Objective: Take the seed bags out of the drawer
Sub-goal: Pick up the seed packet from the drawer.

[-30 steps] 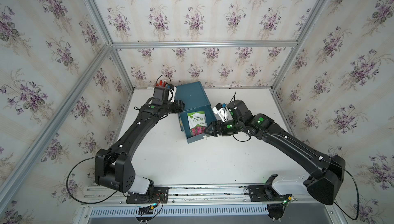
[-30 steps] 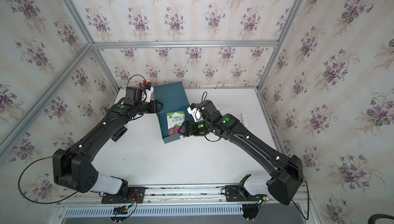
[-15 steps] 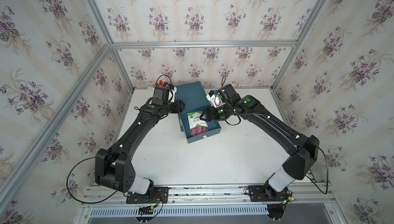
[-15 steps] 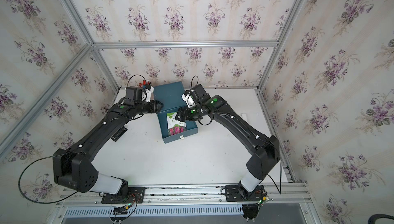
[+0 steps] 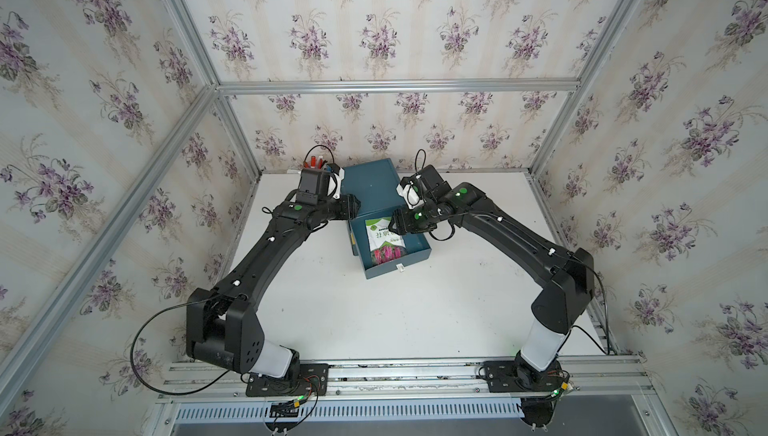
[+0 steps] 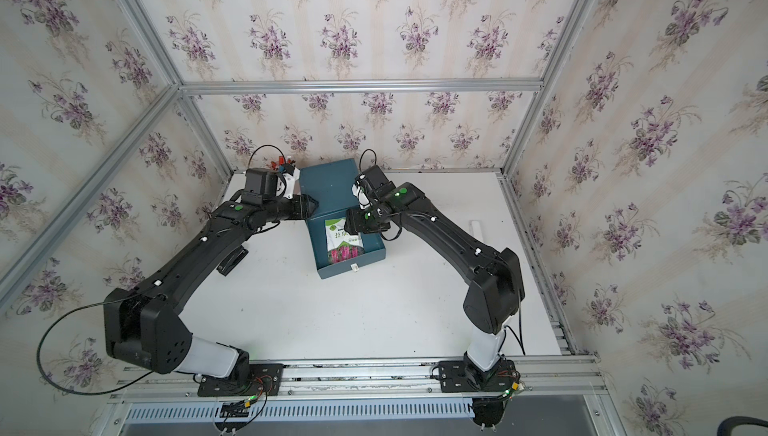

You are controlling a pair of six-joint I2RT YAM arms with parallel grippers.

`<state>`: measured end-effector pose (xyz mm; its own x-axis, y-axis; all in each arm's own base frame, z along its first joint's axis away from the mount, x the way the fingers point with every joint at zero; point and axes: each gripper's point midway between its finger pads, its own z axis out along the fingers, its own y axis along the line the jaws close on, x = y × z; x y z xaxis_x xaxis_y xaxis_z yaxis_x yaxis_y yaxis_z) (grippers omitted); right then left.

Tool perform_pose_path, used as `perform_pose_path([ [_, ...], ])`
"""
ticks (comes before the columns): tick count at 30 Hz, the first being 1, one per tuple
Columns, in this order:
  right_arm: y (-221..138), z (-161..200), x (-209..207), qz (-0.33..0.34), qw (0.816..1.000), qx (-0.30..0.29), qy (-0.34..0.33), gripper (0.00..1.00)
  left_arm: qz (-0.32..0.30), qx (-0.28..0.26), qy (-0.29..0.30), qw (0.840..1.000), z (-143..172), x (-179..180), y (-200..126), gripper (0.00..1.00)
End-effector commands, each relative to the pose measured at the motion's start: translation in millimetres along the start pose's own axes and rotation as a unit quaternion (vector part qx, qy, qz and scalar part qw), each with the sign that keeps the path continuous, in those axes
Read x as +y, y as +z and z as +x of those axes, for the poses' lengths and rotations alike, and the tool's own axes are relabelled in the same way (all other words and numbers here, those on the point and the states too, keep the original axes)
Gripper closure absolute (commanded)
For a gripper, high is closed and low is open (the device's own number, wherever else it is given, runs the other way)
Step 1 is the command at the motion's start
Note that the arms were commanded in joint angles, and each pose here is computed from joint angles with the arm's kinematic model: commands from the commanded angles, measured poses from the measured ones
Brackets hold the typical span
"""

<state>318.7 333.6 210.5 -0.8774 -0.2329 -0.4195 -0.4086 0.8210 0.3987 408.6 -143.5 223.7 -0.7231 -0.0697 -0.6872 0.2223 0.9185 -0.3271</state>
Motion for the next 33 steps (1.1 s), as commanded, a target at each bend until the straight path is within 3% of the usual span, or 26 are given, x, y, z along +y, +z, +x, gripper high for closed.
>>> perform_pose_path([
  [1,6.1,-6.9,0.3,0.011,1.0,-0.013,-0.003,0.37,-0.025,0.057,-0.002,0.998,28.5,11.5,2.6,0.39],
  [11,20.6,-11.4,-17.5,0.069,0.997,-0.015,-0.002,0.37,-0.025,0.059,-0.001,0.998,27.6,11.4,3.1,0.39],
  [33,43.5,-2.1,-12.7,0.069,0.998,0.012,0.004,0.4,-0.026,0.064,0.004,0.998,24.8,11.7,6.1,0.39],
])
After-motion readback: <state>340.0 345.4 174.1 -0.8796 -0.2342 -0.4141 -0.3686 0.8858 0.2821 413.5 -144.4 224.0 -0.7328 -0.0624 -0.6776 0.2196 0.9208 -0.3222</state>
